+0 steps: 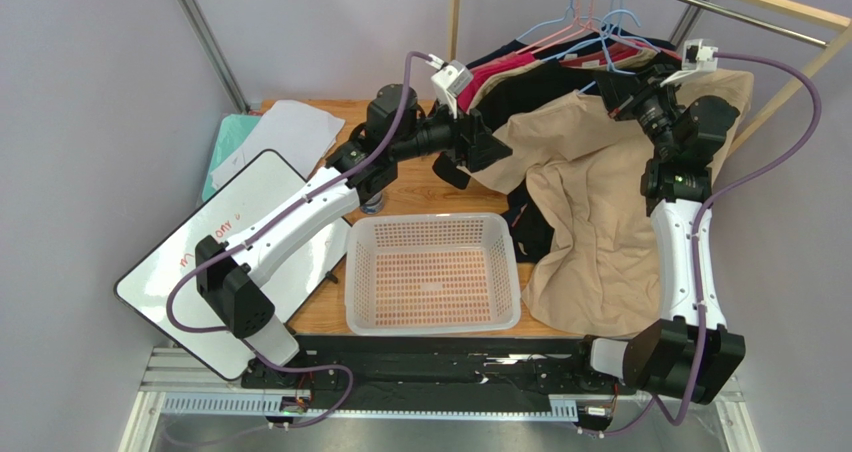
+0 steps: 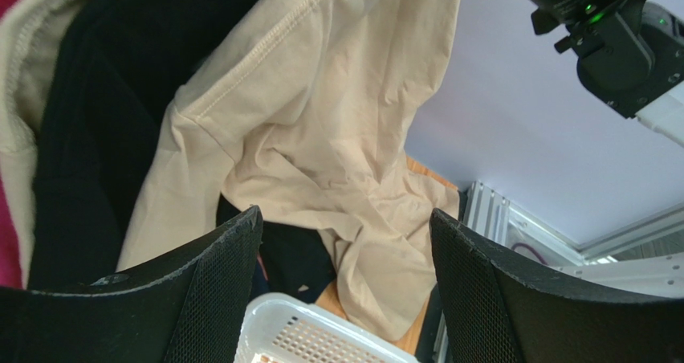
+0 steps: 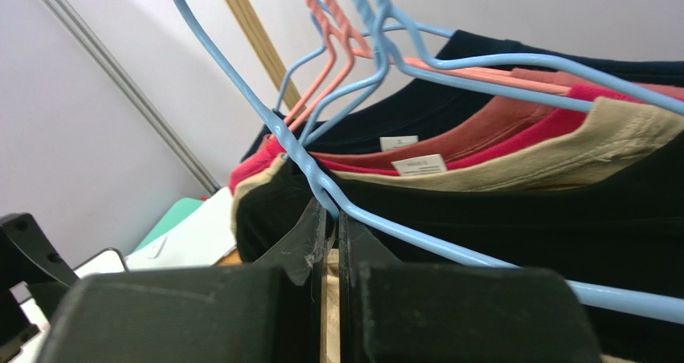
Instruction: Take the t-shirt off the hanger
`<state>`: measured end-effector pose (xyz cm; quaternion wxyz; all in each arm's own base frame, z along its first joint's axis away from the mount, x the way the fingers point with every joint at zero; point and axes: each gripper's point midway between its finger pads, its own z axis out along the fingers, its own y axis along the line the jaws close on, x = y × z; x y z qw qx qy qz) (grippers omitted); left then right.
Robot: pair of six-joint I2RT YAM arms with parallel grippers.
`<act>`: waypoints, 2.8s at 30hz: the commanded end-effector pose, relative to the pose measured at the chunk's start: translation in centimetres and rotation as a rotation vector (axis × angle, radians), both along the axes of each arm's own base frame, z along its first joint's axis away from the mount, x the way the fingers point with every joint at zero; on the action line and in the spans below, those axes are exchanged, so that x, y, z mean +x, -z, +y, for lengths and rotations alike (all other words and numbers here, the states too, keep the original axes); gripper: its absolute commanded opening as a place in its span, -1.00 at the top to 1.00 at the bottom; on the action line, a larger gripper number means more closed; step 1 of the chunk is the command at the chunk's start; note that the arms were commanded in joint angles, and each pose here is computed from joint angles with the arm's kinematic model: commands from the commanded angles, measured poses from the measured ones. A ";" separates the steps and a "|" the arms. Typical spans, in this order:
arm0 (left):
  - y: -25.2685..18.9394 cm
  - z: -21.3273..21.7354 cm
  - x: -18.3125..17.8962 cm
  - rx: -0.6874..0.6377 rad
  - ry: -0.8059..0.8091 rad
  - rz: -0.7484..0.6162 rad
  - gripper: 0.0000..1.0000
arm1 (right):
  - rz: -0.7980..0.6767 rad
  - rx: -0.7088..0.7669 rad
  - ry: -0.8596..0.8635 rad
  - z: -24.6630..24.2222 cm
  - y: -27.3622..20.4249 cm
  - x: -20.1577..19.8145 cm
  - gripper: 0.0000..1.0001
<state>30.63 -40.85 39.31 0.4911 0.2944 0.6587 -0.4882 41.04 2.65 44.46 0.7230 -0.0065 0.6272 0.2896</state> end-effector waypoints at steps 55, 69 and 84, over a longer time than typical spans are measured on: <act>6.5 13.8 -3.1 0.003 -0.572 0.184 1.00 | 0.054 0.549 0.410 -2.7 -1.9 -19.0 1.00; 9.4 15.3 -1.2 0.031 -0.681 0.302 1.00 | -0.065 0.764 0.598 -6.6 -1.7 -23.0 1.00; 7.6 5.4 -2.9 0.011 -0.175 0.297 1.00 | 0.179 0.833 -0.140 4.8 -3.1 -18.3 1.00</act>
